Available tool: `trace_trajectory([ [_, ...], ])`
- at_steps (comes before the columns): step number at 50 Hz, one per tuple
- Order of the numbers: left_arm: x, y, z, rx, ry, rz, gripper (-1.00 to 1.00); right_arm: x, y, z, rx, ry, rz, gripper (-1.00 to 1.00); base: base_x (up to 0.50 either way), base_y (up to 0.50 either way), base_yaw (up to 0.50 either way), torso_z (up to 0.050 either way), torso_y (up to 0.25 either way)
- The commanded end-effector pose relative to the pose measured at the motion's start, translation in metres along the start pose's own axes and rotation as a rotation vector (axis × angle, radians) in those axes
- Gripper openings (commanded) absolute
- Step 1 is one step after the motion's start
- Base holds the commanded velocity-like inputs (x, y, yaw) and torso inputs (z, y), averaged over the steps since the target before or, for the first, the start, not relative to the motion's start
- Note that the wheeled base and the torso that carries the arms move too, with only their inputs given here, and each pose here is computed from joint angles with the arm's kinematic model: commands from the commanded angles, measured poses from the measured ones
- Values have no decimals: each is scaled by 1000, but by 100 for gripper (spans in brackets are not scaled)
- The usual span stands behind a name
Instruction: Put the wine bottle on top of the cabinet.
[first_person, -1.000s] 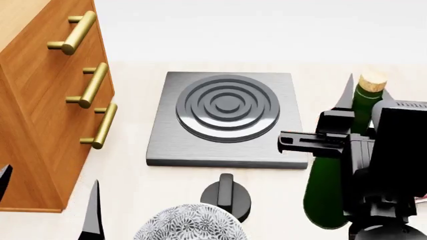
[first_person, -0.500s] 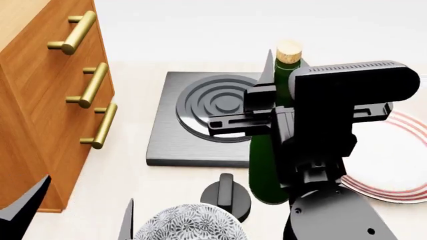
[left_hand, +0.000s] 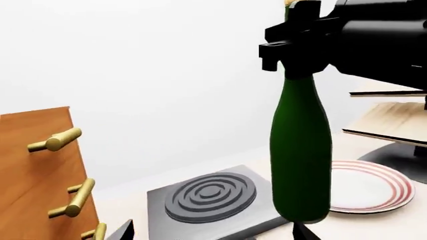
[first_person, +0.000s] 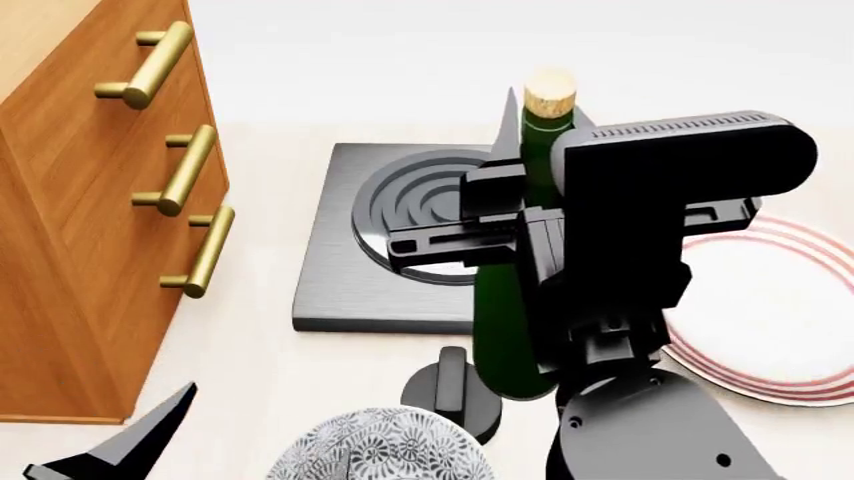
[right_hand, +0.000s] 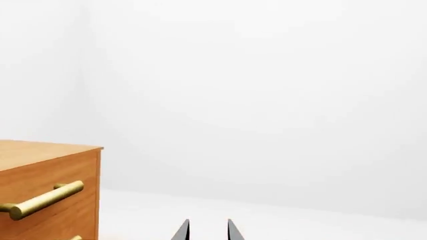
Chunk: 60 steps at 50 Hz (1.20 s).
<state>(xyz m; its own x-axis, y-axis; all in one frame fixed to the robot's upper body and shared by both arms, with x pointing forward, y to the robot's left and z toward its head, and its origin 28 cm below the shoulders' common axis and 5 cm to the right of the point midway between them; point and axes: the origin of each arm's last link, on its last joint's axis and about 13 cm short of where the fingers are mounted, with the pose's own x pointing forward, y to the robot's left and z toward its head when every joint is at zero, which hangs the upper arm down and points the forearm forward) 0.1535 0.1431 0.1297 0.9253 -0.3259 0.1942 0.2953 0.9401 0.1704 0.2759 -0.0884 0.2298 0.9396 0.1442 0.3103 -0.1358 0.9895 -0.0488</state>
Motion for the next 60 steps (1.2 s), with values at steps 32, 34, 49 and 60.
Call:
trace_trajectory([
  [32,91,-8,-7,39,-8,-212,100,1,6,5,-29,-29,26,-100,0,0,0,0,1],
  [34,94,-9,-6,40,-11,-212,100,1,6,6,-29,-31,27,-100,0,0,0,0,0],
  [49,111,-16,-17,-49,11,-245,100,1,9,11,-34,-42,39,-100,0,0,0,1,1],
  [60,111,-25,-25,-201,-13,-280,100,-1,10,14,-37,-50,45,-100,0,0,0,0,0],
])
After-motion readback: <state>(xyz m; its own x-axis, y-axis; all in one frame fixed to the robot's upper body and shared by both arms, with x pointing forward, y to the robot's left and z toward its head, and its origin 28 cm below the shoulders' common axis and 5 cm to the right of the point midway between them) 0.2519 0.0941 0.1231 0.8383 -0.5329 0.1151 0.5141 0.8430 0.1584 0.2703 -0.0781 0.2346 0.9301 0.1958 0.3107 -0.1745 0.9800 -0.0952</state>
